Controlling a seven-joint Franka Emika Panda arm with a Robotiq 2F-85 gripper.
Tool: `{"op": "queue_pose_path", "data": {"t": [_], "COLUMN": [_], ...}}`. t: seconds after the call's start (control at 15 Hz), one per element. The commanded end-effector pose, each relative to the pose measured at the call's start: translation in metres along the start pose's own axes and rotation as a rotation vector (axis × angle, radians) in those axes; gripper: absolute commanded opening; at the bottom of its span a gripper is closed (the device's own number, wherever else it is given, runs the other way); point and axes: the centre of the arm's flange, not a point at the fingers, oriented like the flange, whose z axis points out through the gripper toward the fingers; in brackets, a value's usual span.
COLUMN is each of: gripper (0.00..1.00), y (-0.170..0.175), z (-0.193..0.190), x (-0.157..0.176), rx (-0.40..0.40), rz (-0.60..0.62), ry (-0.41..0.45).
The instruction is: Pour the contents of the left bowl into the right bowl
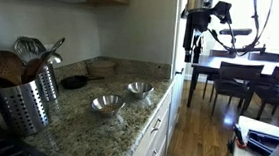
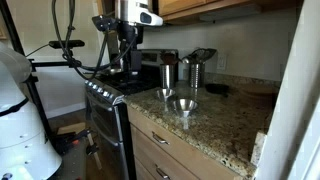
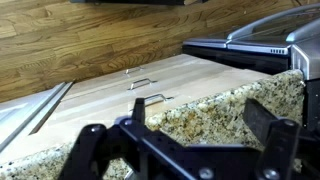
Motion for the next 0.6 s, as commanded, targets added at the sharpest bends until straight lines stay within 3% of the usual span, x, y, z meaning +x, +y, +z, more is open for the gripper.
{"op": "queue_pose_path", "data": {"t": [0.0, 0.53], "gripper": [1.00, 1.00], "y": [0.000, -0.002], "z": [0.000, 0.008], "x": [0.000, 0.015], "rx": [0.000, -0.006], "rz": [0.000, -0.022], "ry": [0.000, -0.011]}}
